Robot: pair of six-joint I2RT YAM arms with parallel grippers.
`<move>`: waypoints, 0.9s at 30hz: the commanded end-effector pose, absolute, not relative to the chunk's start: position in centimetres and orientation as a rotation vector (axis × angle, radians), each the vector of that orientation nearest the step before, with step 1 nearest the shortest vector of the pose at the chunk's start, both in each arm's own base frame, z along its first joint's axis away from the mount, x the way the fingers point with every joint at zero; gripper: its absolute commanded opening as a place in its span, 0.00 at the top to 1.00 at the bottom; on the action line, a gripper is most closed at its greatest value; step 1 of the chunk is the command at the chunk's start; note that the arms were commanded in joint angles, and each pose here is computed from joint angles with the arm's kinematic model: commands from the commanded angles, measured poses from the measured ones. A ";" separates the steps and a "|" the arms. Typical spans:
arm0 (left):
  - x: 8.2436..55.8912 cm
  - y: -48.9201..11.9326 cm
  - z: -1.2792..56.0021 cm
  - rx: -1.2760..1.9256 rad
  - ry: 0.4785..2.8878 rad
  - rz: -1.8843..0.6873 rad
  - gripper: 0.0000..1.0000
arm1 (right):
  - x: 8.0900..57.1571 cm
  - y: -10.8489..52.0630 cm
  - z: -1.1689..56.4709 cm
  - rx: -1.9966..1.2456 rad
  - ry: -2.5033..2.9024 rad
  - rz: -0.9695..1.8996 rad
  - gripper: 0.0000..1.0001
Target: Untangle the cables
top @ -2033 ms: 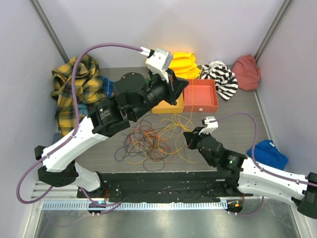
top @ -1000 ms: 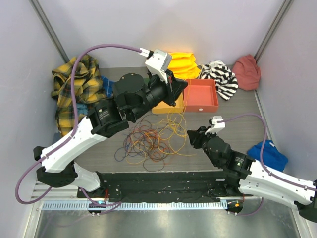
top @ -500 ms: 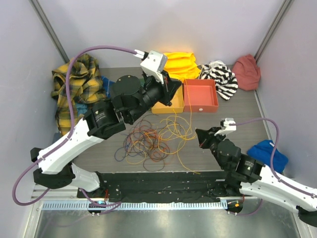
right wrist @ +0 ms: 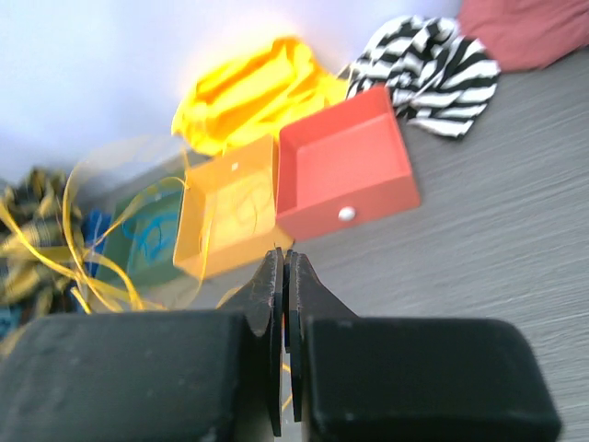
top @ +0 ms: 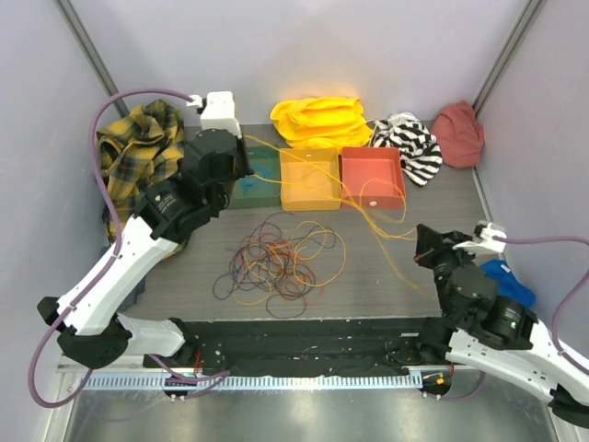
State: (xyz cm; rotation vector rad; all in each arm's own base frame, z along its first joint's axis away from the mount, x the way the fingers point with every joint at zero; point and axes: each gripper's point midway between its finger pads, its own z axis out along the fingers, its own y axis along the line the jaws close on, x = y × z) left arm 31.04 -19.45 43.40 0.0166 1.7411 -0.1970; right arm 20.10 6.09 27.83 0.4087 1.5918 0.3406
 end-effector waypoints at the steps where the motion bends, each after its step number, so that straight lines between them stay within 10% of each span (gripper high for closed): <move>1: 32.6 -13.6 37.8 -0.182 1.874 -0.070 1.00 | 19.2 1.6 31.2 0.544 1.494 0.260 0.99; 27: 33.3 -5.1 37.6 -0.464 1.867 -0.067 1.00 | 15.4 -6.4 37.2 0.662 1.360 0.291 0.99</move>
